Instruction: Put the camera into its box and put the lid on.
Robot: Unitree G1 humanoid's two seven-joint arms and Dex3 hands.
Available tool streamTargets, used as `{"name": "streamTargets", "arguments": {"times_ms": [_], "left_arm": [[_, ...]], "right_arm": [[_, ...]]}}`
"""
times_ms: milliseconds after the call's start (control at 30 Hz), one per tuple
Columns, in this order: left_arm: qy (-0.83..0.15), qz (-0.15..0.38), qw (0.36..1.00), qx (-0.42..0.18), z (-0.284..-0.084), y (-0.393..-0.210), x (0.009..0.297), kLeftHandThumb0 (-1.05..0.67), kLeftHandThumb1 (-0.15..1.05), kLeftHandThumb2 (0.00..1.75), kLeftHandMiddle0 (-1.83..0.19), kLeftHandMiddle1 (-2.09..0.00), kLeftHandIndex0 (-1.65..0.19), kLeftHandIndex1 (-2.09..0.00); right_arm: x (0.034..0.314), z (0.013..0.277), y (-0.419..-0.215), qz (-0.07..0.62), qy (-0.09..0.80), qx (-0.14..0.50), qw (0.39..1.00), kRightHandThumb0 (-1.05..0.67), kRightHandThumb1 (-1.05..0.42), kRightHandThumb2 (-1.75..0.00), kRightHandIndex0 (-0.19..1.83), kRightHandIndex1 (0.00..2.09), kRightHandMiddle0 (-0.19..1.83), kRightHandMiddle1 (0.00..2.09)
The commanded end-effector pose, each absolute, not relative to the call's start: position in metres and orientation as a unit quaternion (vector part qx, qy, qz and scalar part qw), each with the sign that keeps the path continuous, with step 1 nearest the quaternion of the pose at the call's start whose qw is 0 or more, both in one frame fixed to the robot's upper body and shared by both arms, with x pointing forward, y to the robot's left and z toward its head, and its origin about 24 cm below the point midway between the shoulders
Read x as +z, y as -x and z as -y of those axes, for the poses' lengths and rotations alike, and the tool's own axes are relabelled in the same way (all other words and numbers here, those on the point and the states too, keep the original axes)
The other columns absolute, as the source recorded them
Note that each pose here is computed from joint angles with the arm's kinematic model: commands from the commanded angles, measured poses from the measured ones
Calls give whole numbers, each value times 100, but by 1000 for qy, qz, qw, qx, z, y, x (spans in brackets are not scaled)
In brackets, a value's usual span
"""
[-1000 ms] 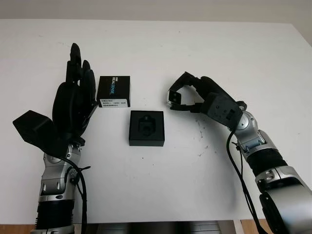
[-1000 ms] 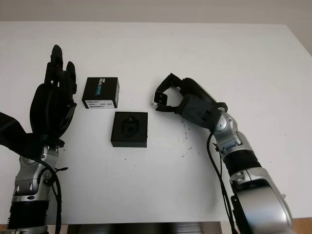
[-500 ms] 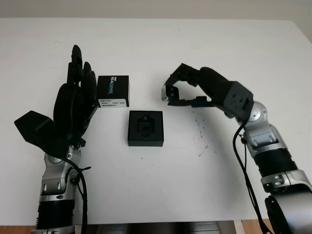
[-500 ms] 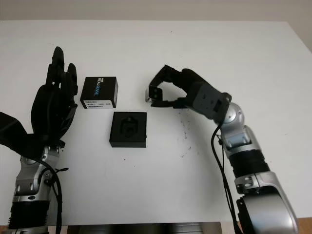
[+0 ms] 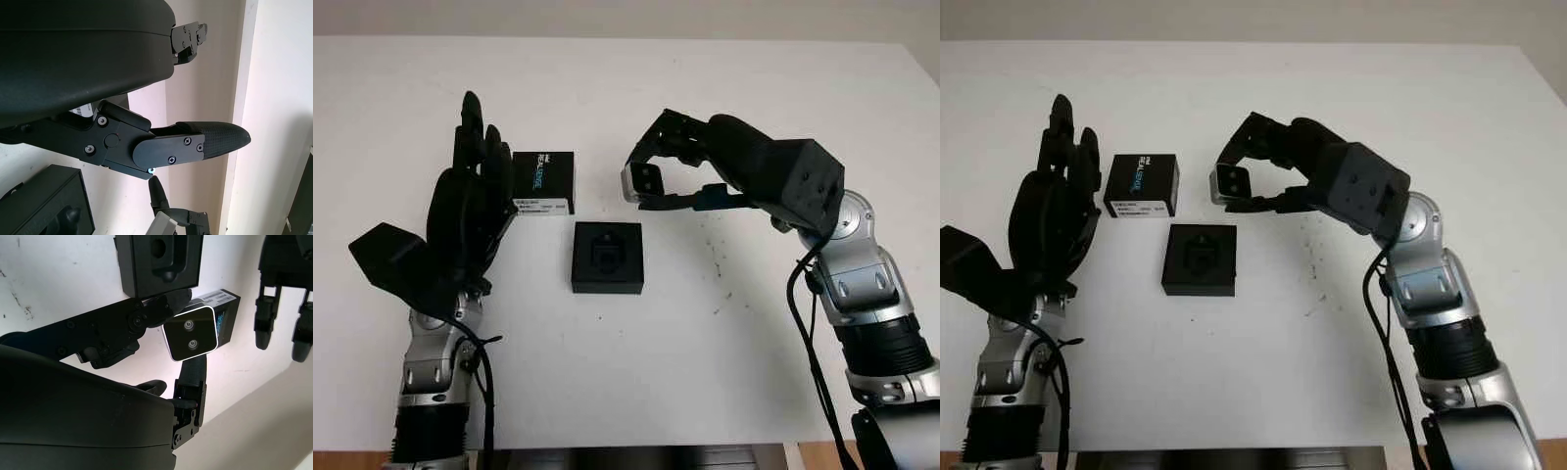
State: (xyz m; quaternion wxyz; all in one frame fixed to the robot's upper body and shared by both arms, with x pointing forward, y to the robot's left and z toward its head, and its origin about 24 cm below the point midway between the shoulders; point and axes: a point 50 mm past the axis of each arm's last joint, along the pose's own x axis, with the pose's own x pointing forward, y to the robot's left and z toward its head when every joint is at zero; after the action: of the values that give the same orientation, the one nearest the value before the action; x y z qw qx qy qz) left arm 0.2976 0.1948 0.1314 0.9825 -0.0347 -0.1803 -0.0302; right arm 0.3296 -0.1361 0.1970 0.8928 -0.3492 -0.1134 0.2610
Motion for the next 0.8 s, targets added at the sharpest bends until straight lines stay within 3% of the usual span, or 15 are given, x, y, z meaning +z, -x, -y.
{"name": "streamTargets", "arguments": {"times_ms": [0, 367, 767], "left_arm": [[29, 185, 982, -29, -195, -295, 134, -73, 105, 55, 19, 0, 19, 0], [44, 187, 981, -31, -193, -295, 134, -73, 105, 55, 19, 0, 19, 0], [51, 187, 981, -26, -192, -296, 132, -73, 105, 53, 19, 0, 19, 0]], "right_arm": [[191, 131, -325, 113, 345, 259, 895, -31, -101, -6, 28, 16, 22, 186], [162, 119, -310, 76, 308, 246, 916, -35, -105, -12, 26, 13, 12, 208], [150, 115, -294, 62, 271, 241, 930, -36, -105, -16, 24, 12, 15, 209]]}}
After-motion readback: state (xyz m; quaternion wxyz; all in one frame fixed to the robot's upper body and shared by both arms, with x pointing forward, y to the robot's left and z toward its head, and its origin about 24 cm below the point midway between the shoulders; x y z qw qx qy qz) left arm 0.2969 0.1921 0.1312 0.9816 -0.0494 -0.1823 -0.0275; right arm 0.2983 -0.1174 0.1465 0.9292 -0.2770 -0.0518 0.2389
